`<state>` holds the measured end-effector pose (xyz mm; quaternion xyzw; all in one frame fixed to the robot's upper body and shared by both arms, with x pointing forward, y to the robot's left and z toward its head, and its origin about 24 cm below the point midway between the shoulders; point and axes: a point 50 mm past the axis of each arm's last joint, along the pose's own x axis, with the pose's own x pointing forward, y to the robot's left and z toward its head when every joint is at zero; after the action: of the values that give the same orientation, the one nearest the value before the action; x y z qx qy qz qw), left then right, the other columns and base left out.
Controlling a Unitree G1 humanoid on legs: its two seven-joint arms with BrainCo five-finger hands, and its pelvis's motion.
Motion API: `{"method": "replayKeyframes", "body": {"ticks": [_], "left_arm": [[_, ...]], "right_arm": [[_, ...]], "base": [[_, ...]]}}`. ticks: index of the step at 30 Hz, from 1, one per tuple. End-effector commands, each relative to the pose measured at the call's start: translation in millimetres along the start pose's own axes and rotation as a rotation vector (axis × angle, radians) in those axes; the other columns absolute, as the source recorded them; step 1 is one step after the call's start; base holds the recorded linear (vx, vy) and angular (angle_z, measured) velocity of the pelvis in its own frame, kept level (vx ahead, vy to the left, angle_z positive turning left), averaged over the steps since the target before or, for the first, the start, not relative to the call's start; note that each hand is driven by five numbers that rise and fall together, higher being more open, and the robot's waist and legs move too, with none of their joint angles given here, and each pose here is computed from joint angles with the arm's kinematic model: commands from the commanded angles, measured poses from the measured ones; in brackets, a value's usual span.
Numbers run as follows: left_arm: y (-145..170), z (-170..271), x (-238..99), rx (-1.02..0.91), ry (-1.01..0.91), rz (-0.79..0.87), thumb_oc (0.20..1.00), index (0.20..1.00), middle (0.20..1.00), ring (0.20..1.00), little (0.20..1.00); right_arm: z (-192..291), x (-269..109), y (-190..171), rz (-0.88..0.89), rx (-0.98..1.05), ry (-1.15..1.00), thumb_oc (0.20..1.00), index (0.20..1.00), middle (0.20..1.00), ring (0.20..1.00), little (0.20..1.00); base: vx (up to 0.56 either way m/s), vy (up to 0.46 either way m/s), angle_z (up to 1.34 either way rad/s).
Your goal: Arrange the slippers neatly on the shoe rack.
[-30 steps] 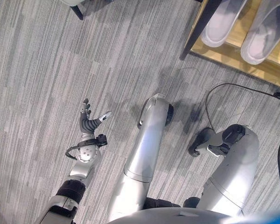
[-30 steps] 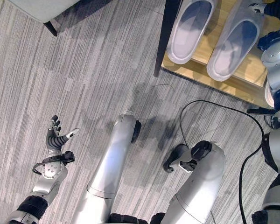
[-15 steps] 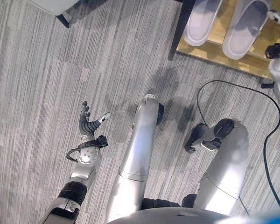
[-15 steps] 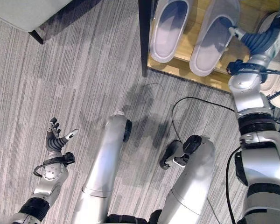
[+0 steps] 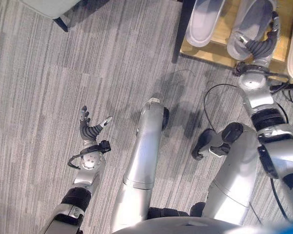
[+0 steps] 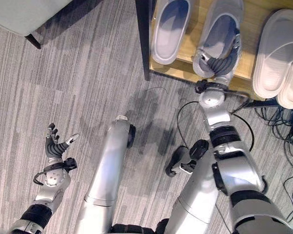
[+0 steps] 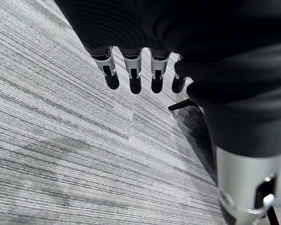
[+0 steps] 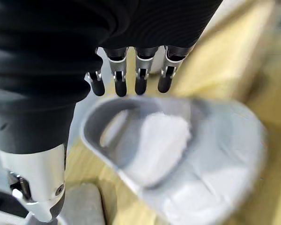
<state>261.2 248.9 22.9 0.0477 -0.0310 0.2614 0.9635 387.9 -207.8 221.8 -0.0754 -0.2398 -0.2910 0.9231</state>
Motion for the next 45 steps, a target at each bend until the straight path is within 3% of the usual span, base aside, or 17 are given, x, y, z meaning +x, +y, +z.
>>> {"method": "replayKeyframes", "body": {"ticks": [1,19,29,45], "left_arm": [[7.8,-10.7,-9.4,0.041,0.019,0.045,1.000,1.000,1.000,1.000,1.000],[15.4,-18.8,-14.8,0.067,0.042,0.063,1.000,1.000,1.000,1.000,1.000],[17.8,-17.9,-22.3,0.093,0.016,0.081,1.000,1.000,1.000,1.000,1.000],[12.9,-7.6,-18.8,0.061,-0.026,0.052,1.000,1.000,1.000,1.000,1.000]], "right_arm": [[12.1,8.1,-0.1,-0.002,0.064,-0.033,1.000,1.000,1.000,1.000,1.000],[38.3,5.8,23.8,0.060,0.123,-0.097,1.000,1.000,1.000,1.000,1.000],[46.5,2.5,-10.2,-0.173,0.079,-0.231,1.000,1.000,1.000,1.000,1.000],[41.1,11.5,9.1,-0.083,0.165,-0.095,1.000,1.000,1.000,1.000,1.000]], "base": [[0.00,0.000,0.00],[0.00,0.000,0.00],[0.00,0.003,-0.05],[0.02,0.010,-0.08]]}}
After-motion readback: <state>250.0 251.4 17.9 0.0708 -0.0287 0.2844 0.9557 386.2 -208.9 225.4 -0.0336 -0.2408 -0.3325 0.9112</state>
